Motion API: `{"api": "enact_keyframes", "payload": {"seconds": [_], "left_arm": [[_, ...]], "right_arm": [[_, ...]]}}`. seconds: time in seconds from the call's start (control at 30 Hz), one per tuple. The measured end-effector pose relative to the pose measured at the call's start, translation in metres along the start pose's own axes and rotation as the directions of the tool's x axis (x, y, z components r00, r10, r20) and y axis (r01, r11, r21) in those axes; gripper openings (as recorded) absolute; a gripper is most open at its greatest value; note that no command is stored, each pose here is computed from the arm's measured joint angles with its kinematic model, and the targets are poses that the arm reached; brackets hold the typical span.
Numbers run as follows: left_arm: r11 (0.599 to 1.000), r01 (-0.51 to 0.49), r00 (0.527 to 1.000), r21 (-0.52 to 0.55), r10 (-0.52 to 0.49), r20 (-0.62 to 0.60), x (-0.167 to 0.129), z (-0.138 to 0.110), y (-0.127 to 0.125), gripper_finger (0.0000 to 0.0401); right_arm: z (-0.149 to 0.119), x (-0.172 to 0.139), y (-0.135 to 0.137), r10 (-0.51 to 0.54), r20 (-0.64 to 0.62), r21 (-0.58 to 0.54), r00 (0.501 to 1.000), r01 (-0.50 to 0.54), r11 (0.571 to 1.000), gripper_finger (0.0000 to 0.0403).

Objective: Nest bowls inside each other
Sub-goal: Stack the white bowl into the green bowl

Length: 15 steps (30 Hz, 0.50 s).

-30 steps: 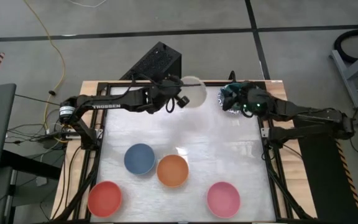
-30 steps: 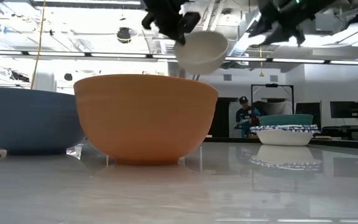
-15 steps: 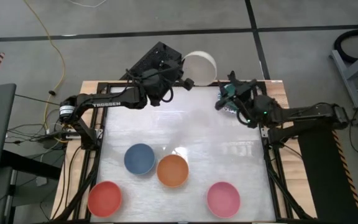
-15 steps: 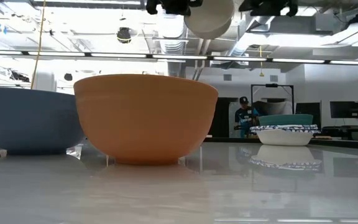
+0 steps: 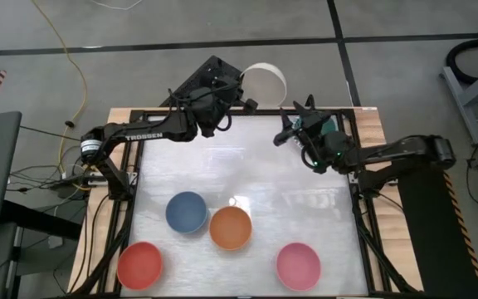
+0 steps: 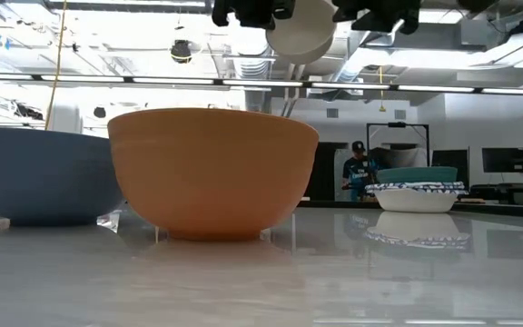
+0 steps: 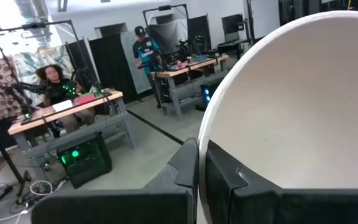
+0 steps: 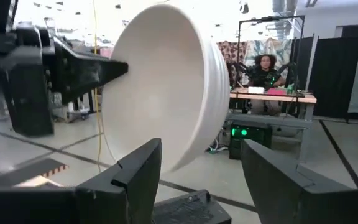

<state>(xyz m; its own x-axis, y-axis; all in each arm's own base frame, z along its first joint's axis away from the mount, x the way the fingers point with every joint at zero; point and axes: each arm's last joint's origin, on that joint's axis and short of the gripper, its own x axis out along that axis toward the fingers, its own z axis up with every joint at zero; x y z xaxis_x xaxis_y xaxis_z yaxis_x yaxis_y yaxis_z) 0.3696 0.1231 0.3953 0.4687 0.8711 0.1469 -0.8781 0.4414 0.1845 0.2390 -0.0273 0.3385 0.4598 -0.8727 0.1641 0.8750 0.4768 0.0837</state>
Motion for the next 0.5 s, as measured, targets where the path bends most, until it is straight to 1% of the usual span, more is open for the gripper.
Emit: {"api": "enact_keyframes", "payload": {"seconds": [0.1, 0.3, 0.5], "left_arm": [[1.000, 0.003, 1.000, 0.008, -0.003, -0.001, 0.000, -0.001, 0.000, 0.0000], [1.000, 0.023, 1.000, -0.004, -0.023, 0.001, -0.001, -0.002, -0.002, 0.0000], [0.999, 0.035, 0.999, -0.013, -0.035, 0.004, -0.001, -0.001, -0.002, 0.0000]], "right_arm": [[0.001, 0.001, 0.001, -0.001, 0.017, 0.029, 1.000, 0.001, 1.000, 0.0240], [0.000, 0.011, -0.005, -0.053, 0.031, 0.044, 0.998, 0.052, 0.998, 0.0240], [0.000, 0.020, -0.012, -0.088, 0.041, 0.103, 0.995, 0.083, 0.991, 0.0240]]}}
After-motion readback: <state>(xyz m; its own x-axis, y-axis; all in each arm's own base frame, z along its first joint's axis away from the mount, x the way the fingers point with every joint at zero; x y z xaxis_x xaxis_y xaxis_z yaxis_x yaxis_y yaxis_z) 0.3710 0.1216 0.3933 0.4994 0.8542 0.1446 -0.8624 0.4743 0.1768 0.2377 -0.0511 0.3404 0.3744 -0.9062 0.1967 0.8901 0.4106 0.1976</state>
